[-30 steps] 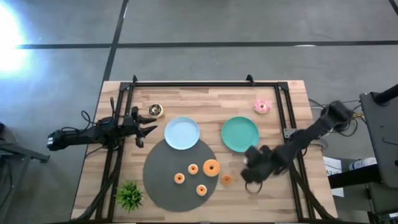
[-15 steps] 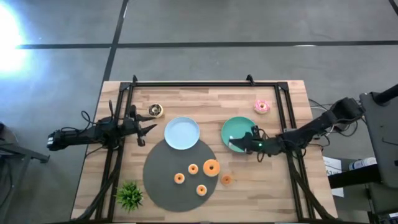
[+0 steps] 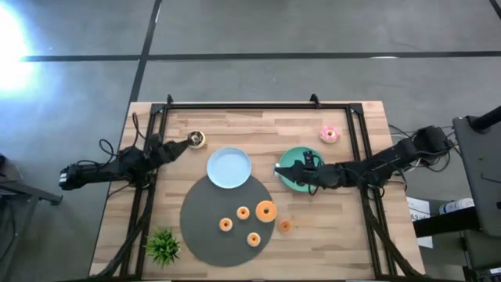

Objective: Pick & Place donuts
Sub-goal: Put the small blue donut on the white plate

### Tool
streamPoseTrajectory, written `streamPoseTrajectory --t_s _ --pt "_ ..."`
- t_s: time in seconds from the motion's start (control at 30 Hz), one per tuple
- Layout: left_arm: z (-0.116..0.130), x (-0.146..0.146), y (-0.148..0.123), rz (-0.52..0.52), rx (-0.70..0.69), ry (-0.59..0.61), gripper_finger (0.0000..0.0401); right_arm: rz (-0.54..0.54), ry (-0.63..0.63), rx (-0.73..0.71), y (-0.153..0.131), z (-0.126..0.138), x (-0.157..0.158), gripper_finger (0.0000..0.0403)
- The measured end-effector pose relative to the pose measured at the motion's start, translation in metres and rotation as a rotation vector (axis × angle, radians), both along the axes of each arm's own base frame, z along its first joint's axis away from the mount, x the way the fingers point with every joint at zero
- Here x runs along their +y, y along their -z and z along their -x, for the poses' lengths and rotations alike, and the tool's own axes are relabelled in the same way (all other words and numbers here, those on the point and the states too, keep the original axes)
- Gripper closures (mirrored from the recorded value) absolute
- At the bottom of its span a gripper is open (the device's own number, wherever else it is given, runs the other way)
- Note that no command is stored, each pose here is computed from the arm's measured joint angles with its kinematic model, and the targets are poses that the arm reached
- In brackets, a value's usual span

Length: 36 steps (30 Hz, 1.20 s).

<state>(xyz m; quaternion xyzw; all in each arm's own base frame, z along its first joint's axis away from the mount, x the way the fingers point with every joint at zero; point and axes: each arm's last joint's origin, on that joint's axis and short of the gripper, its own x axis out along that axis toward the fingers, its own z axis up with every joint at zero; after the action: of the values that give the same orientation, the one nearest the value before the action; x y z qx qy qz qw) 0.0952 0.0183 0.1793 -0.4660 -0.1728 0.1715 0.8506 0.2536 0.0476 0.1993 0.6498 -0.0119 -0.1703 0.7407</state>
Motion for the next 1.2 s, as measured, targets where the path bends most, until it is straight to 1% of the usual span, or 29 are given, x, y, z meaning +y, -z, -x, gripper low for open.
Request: streamPoseTrajectory --t_s 0.03,0.2,0.27,0.37,0.53,0.6,0.67,0.73,0.83,0.87,0.93,1.03,1.13,1.2 --pt "0.0 0.0 0.0 0.027 -0.013 0.003 0.0284 0.0 -0.01 0.003 0.0 -0.003 -0.002 0.039" --pt "0.0 0.0 0.0 0.092 -0.047 0.011 0.0284 0.023 -0.108 0.03 -0.001 -0.024 -0.011 0.039" --pt "0.0 0.0 0.0 0.14 -0.07 0.019 0.0284 0.042 -0.145 0.035 -0.003 -0.033 -0.016 0.039" --pt "-0.001 0.0 0.0 0.188 -0.099 0.034 0.0284 0.088 -0.205 0.0 -0.009 -0.048 -0.024 0.039" --pt "-0.005 -0.003 -0.011 0.176 -0.185 0.162 0.0284 0.187 -0.349 -0.171 -0.032 -0.07 -0.037 0.039" --pt "-0.009 -0.004 -0.012 0.165 -0.193 0.212 0.0284 0.22 -0.401 -0.24 -0.041 -0.077 -0.04 0.039" --pt "-0.014 -0.005 -0.01 0.171 -0.163 0.243 0.0284 0.246 -0.442 -0.295 -0.048 -0.083 -0.042 0.039" --pt "-0.02 -0.005 -0.006 0.2 -0.12 0.272 0.0284 0.264 -0.476 -0.341 -0.057 -0.089 -0.043 0.039" --pt "-0.03 -0.005 -0.004 0.22 -0.082 0.287 0.0284 0.297 -0.518 -0.384 -0.07 -0.101 -0.042 0.039" --pt "-0.034 -0.005 -0.007 0.209 -0.077 0.291 0.0284 0.304 -0.533 -0.398 -0.073 -0.106 -0.041 0.039" --pt "-0.043 -0.004 -0.023 0.151 -0.113 0.309 0.0284 0.317 -0.55 -0.424 -0.081 -0.115 -0.041 0.039" --pt "-0.059 -0.003 -0.035 0.085 -0.064 0.326 0.0284 0.342 -0.575 -0.459 -0.09 -0.127 -0.04 0.039" --pt "-0.077 -0.003 -0.051 0.023 -0.059 0.371 0.0284 0.352 -0.58 -0.478 -0.095 -0.135 -0.04 0.039" --pt "-0.087 -0.002 -0.058 -0.004 -0.061 0.402 0.0284 0.356 -0.585 -0.484 -0.097 -0.136 -0.042 0.039"
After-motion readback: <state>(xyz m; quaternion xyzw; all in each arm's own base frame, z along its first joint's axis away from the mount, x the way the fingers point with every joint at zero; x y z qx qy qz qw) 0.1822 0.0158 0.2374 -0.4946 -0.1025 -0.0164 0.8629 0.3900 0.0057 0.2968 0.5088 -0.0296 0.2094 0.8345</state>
